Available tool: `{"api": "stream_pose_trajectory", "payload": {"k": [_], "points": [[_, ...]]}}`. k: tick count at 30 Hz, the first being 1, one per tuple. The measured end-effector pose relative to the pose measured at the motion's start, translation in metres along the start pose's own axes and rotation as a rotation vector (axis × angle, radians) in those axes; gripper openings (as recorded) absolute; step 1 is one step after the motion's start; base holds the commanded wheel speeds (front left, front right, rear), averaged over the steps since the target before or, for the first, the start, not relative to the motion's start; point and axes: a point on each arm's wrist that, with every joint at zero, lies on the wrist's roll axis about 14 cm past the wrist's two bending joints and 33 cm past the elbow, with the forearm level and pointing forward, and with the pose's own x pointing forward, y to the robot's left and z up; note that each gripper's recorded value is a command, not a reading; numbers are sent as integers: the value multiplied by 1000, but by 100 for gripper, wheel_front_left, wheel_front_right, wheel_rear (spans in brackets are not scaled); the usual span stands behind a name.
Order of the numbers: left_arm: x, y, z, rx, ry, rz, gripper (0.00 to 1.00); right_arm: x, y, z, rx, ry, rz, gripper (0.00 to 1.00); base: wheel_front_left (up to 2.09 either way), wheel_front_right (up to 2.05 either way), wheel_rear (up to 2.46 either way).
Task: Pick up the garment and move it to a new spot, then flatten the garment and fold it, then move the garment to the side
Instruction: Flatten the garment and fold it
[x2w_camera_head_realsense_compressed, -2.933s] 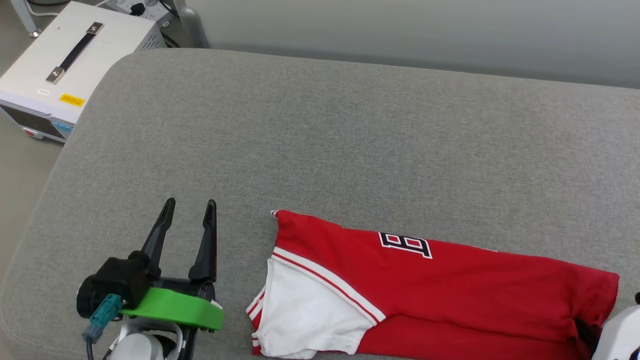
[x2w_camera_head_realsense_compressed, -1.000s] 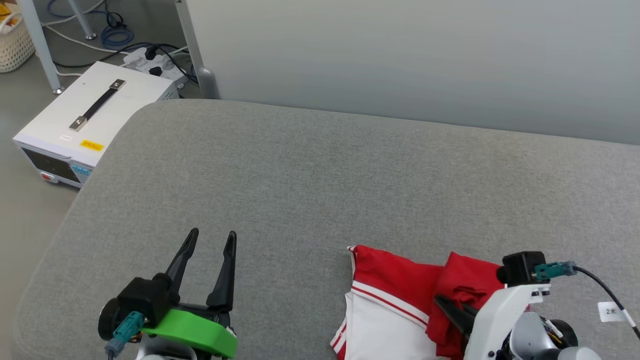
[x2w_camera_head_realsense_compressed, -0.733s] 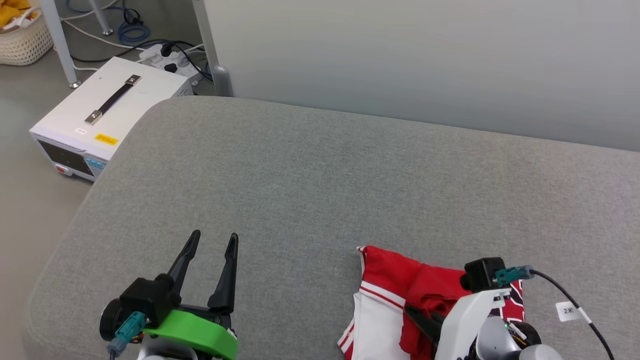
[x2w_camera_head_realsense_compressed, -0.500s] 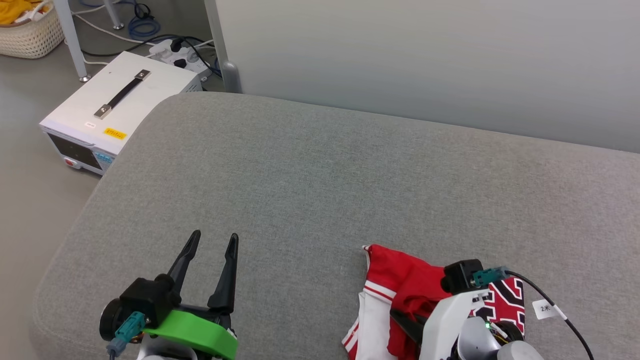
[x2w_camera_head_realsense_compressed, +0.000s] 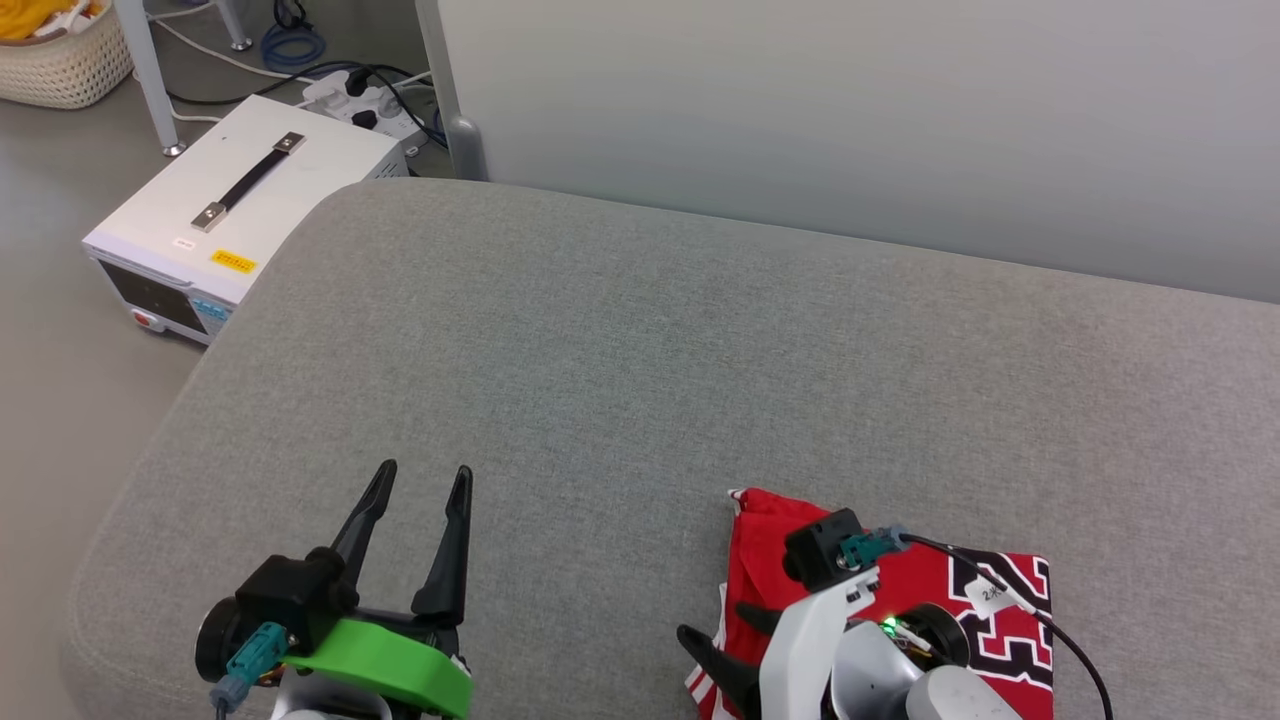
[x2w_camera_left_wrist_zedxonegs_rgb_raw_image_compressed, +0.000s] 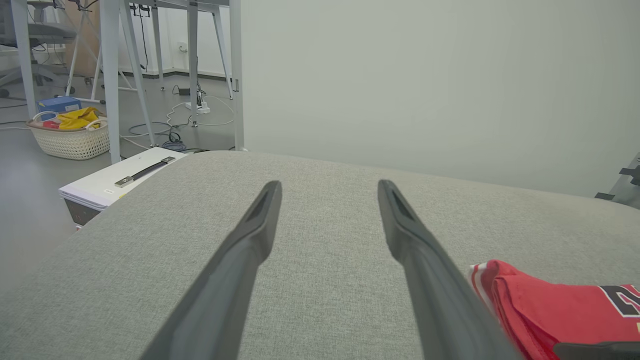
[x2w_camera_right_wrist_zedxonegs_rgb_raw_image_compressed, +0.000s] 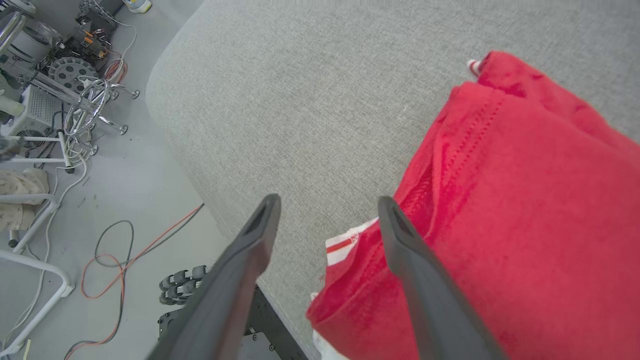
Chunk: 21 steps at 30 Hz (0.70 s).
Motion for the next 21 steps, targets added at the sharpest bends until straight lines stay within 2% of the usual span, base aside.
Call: {"api": "stream_pose_trajectory", "payload": {"k": [6, 9, 15, 17, 21], "points": [[2, -5, 4, -3, -15, -16, 100, -7, 3, 15, -29, -50, -5, 100, 0, 0, 0], [4, -9, 6, -6, -22, -28, 100, -15, -8, 36, -110, -118, -56, 100, 0, 0, 0], [10, -19, 10, -16, -38, -58, 100, -53, -61, 78, -267, -251, -227, 100, 0, 0, 0], [12, -24, 10, -21, -42, -72, 100, -73, -80, 94, -349, -307, -295, 100, 0, 0, 0], [15, -35, 10, -31, -43, -102, 100, -115, -118, 120, -426, -418, -428, 100, 0, 0, 0]]}}
